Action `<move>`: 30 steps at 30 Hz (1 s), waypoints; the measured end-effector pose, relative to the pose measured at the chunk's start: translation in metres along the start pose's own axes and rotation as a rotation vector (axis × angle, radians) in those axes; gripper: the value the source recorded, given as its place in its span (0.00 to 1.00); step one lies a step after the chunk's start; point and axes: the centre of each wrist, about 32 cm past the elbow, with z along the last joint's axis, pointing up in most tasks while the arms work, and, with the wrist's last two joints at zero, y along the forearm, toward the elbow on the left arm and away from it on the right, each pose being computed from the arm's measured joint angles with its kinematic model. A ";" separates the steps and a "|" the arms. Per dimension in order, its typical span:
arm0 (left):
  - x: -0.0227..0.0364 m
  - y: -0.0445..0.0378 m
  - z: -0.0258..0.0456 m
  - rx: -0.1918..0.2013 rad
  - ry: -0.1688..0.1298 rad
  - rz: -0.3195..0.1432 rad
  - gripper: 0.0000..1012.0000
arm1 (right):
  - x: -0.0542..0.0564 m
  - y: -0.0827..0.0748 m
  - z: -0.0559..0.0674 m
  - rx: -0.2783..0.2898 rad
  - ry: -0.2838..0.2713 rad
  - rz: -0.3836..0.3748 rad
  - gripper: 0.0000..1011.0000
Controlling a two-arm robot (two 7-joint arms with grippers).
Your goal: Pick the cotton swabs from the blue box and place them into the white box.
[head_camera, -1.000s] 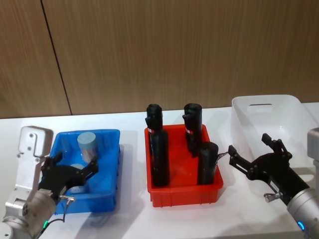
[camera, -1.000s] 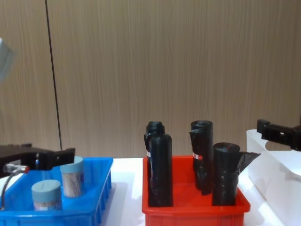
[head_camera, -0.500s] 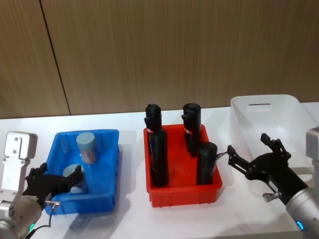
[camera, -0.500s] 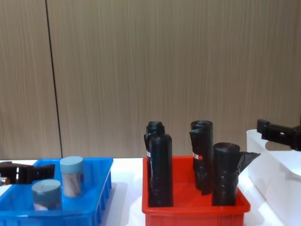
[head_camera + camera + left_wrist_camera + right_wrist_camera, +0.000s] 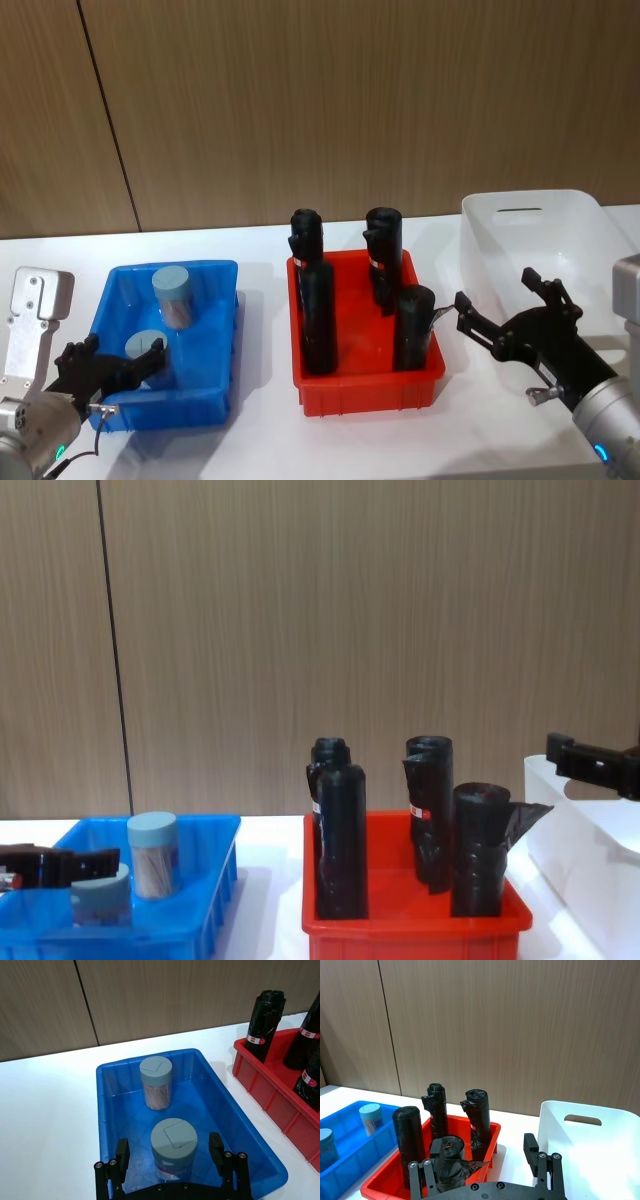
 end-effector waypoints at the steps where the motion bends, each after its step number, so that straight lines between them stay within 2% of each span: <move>1: 0.0000 0.0000 0.0000 0.000 0.000 0.000 0.99 | 0.000 0.000 0.000 0.000 0.000 0.000 0.99; 4: 0.0039 -0.0057 -0.0022 0.012 -0.003 -0.014 0.99 | 0.000 0.000 0.000 0.000 0.000 0.000 0.99; 12: 0.0098 -0.0179 -0.0051 0.034 -0.011 -0.038 0.99 | 0.000 0.000 0.000 0.000 0.000 0.000 0.99; 27: 0.0153 -0.0376 -0.0129 0.057 -0.018 -0.083 0.99 | 0.000 0.000 0.000 0.000 0.000 0.000 0.99; 30: 0.0155 -0.0407 -0.0139 0.061 -0.018 -0.090 0.95 | 0.000 0.000 0.000 0.000 0.000 0.000 0.99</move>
